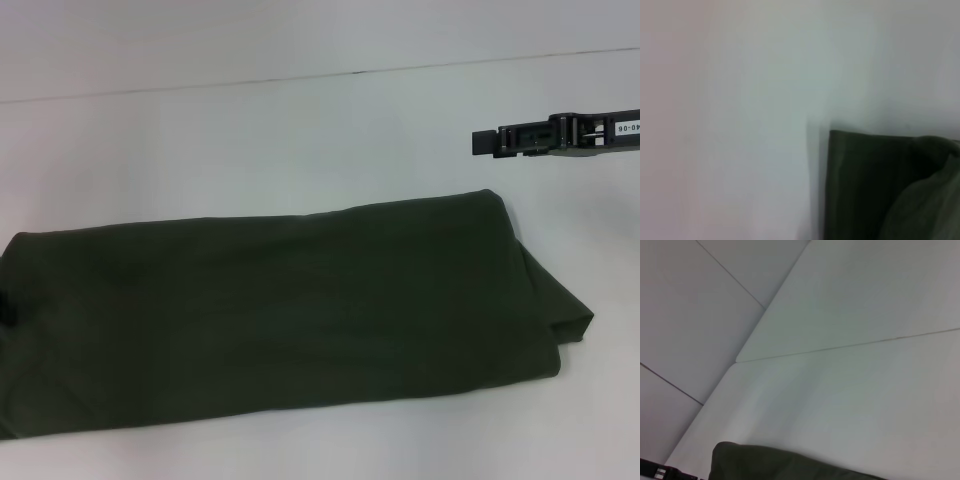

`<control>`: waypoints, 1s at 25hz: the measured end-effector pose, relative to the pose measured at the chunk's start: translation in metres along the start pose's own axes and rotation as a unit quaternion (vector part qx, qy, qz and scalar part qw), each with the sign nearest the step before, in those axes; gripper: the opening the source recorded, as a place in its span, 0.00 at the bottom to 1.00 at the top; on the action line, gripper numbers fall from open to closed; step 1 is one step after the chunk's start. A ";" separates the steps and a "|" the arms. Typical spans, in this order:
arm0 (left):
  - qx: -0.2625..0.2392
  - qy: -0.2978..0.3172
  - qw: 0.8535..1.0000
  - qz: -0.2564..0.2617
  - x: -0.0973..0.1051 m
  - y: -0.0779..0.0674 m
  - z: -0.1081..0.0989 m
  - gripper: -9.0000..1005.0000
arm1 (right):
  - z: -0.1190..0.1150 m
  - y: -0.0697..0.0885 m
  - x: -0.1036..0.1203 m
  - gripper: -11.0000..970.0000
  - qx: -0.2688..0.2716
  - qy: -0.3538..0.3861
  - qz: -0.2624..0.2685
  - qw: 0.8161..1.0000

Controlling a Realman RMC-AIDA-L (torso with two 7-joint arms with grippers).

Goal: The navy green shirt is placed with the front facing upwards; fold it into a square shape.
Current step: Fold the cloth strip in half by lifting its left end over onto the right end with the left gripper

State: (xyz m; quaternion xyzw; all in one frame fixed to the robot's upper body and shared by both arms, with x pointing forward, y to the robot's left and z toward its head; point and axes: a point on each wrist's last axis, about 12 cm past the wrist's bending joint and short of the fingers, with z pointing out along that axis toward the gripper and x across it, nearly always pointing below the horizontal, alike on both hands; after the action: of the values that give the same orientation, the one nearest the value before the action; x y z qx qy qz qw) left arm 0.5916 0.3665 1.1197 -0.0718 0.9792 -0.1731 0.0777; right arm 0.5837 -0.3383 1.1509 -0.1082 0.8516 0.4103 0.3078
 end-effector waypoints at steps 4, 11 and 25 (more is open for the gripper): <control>0.001 0.003 1.000 -0.001 0.001 0.000 0.001 0.73 | 0.000 0.000 0.000 0.66 0.000 0.000 0.000 1.000; 0.002 0.006 1.000 -0.001 0.002 0.000 0.002 0.72 | 0.000 0.000 0.000 0.66 0.000 0.001 0.000 1.000; 0.004 0.009 1.000 -0.002 0.003 -0.001 0.005 0.70 | -0.001 -0.001 0.001 0.66 0.002 0.002 0.001 1.000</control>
State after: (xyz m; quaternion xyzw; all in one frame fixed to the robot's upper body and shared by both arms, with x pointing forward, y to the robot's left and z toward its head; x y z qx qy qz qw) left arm 0.5894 0.3637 1.1152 -0.0714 0.9790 -0.1778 0.0691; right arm 0.5830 -0.3396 1.1501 -0.1076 0.8533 0.4082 0.3062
